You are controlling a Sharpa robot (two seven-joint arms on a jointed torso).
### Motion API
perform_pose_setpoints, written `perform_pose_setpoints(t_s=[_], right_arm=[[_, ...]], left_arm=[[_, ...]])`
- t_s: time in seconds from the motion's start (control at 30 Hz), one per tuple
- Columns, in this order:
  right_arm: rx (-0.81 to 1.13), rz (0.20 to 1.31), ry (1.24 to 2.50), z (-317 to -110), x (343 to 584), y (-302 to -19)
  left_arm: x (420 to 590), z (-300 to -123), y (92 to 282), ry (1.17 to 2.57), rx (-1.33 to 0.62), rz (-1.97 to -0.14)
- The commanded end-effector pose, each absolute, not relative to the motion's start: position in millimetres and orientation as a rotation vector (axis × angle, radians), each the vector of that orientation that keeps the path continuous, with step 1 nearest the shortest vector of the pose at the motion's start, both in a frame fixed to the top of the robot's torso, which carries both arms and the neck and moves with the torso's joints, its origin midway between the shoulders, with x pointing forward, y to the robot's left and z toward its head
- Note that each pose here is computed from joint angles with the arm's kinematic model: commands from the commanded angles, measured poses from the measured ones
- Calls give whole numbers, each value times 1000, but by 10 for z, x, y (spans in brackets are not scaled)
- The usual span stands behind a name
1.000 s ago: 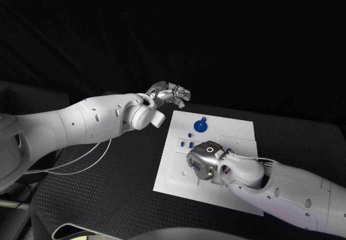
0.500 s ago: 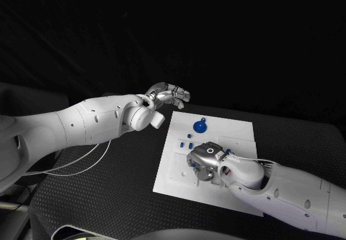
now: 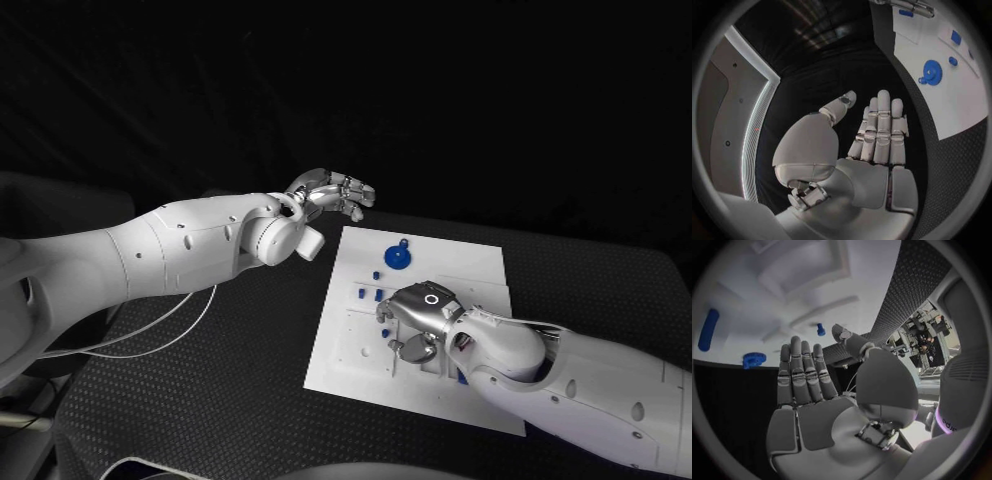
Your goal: Assemble the parts on the task board
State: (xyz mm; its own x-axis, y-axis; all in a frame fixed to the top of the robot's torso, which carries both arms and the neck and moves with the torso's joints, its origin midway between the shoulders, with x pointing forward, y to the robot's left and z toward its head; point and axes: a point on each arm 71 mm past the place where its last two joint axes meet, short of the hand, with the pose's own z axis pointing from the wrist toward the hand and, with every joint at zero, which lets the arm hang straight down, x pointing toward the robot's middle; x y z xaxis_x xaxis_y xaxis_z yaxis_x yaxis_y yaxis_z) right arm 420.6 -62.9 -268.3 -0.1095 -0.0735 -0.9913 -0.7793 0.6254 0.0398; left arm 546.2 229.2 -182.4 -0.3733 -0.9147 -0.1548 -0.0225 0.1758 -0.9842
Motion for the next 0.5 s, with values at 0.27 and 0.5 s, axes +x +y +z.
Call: perform_pose_setpoints(t_s=[0.27,0.5], right_arm=[[-616,746,1534,-2233,4256,-879],[-552,700,1572,-1912,4397,-1211]], left_arm=[[5461,-1814,2272,1602,-912,-1343],[5465,-1810,2292,1591,-910,-1342]])
